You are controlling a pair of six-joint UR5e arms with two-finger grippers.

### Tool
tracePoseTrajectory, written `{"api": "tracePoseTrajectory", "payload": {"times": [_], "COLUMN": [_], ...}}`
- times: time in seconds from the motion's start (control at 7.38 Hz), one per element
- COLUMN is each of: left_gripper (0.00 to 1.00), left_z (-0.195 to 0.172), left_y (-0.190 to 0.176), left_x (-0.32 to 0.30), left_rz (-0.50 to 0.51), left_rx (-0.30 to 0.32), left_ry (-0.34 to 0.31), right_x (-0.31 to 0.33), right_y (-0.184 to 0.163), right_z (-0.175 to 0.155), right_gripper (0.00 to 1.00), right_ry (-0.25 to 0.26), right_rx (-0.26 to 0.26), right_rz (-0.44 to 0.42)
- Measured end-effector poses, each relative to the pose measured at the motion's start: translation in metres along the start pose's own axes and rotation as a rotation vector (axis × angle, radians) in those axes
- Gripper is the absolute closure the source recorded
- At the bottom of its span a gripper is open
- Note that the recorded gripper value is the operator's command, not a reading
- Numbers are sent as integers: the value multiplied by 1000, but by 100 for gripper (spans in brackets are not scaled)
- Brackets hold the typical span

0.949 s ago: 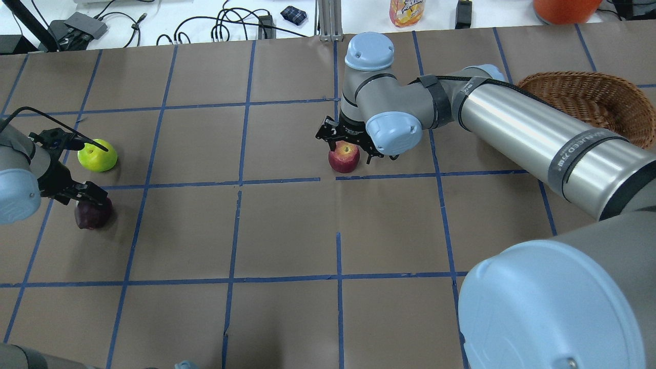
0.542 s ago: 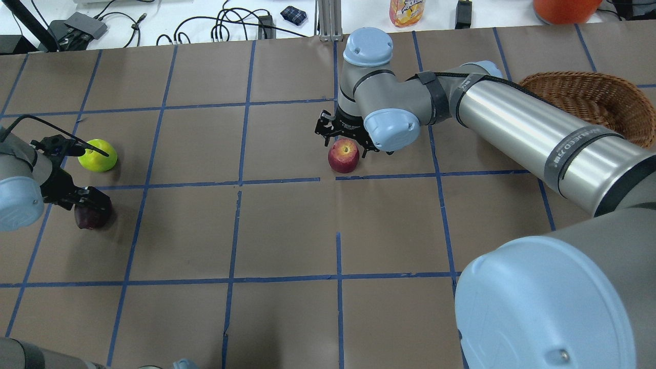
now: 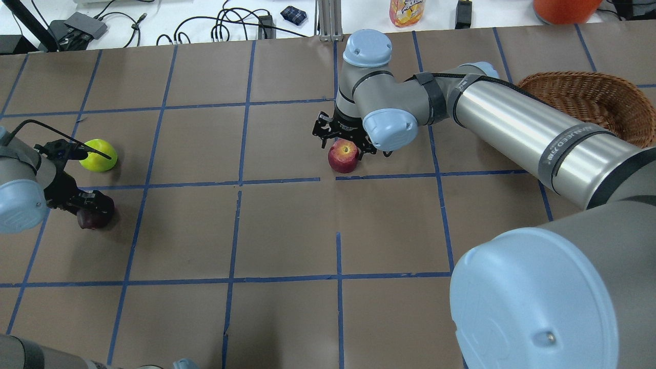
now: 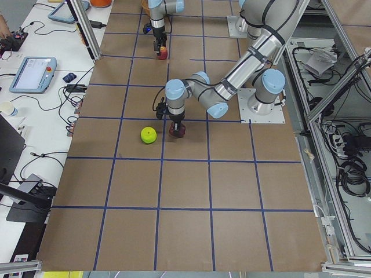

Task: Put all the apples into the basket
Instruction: 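Grasp red-yellow apple with right gripper while left gripper grasps dark red apple, then carry red-yellow apple to basket with right gripper while left carries dark apple center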

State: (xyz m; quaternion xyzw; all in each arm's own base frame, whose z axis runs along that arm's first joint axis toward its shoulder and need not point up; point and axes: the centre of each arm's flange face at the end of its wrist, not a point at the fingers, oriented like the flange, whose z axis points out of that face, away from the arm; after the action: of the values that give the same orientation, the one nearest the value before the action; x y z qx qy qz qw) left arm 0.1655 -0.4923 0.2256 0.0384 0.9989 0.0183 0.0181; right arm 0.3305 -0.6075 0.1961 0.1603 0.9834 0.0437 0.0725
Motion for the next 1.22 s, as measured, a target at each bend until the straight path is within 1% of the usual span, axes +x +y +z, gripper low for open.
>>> {"api": "tracePoseTrajectory", "payload": {"times": [0.14, 0.41, 0.54, 0.68, 0.81, 0.95, 1.08, 1.22], "left_gripper": [100, 100, 100, 100, 100, 100, 100, 100], "left_z": [-20, -42, -45, -45, -45, -45, -40, -36], "left_y": [-11, -37, -46, -51, -53, -56, -60, -65], "left_x": [31, 133, 183, 216, 244, 275, 310, 345], "left_rz": [-46, -195, -224, -239, -266, -279, -289, -305], "left_rx": [4, 25, 36, 43, 53, 73, 97, 117], "left_ry": [16, 93, 106, 116, 136, 160, 183, 201], "right_x": [0, 0, 4, 23, 62, 109, 163, 225], "right_y": [0, 0, 1, -2, -15, -32, -52, -74], "right_z": [4, -1, -19, -47, -81, -117, -151, -177], "right_gripper": [100, 100, 100, 100, 100, 100, 100, 100], "right_ry": [3, 10, 18, 55, 113, 144, 162, 189], "right_rx": [-4, 1, 0, -9, -24, -39, -41, -37], "right_rz": [1, -8, -9, -9, -4, 16, 33, 23]}}
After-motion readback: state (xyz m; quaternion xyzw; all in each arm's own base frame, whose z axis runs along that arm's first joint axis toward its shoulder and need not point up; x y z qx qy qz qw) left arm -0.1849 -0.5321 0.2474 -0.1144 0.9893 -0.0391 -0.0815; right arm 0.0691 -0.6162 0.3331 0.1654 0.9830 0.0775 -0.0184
